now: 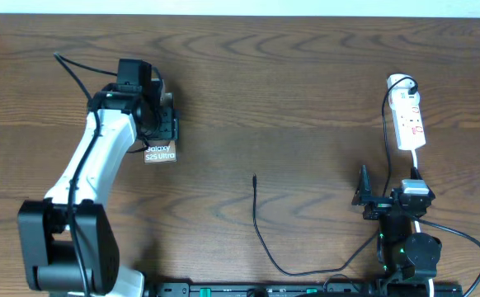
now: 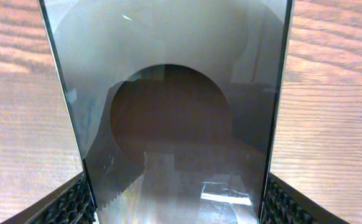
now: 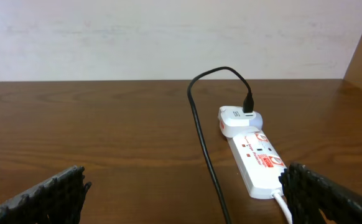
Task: Plug charger to phone and switch on socket
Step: 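Rotate the held phone toward the table center with the left gripper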
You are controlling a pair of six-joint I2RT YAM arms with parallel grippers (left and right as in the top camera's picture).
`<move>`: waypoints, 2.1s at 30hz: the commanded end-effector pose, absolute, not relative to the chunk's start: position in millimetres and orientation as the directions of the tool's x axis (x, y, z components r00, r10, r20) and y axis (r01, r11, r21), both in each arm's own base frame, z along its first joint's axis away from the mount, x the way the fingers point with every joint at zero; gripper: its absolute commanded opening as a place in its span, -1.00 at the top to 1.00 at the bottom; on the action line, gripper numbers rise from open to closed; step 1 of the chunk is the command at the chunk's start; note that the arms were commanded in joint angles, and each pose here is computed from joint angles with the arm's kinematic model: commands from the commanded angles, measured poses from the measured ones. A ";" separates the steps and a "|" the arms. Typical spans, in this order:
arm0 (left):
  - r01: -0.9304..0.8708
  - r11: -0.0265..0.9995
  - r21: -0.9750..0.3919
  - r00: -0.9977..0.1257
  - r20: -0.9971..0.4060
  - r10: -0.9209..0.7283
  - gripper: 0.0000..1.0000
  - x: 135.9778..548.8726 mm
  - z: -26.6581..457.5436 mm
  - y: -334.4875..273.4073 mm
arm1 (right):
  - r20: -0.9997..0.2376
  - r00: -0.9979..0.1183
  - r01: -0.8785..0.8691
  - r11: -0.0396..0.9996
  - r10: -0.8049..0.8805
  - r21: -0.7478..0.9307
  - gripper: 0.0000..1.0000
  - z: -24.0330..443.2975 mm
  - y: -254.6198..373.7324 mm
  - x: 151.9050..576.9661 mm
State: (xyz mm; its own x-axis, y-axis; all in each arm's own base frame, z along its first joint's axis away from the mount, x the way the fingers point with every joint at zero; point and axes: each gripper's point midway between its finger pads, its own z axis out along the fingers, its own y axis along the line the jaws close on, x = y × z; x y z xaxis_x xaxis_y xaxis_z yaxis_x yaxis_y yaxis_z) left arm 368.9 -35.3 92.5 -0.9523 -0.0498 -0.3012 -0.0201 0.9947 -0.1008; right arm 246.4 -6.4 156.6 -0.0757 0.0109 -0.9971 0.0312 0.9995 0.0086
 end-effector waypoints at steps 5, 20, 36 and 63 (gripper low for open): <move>-0.160 0.937 -0.312 -0.932 -0.265 -0.247 0.85 362.7 118.3 -61.7 | -0.997 -0.078 0.018 1.000 -0.004 -0.006 -0.99 155.8 -3.8 246.3; -0.424 0.580 -0.695 -0.877 0.157 -0.453 0.85 345.6 154.6 -135.3 | -0.997 -0.078 0.018 1.000 -0.004 -0.006 -0.99 155.8 -3.8 246.3; -0.686 0.271 -0.675 -0.716 0.562 -0.414 0.85 328.9 193.1 -168.5 | -0.997 -0.078 0.018 1.000 -0.004 -0.006 -0.99 155.8 -3.8 246.3; -0.763 0.154 -0.628 -0.644 0.718 -0.264 0.85 316.5 223.4 -182.7 | -0.997 -0.078 0.018 1.000 -0.004 -0.006 -0.99 155.8 -3.8 246.3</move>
State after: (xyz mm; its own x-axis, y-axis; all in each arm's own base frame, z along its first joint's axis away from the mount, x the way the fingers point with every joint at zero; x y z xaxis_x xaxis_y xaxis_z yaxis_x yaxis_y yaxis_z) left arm 321.5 -178.7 200.3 -0.6171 -0.3268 0.7158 -0.7842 0.1810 -0.5935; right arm 246.4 -6.4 156.6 -0.0757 0.0113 -0.9971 0.0312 0.9995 0.0089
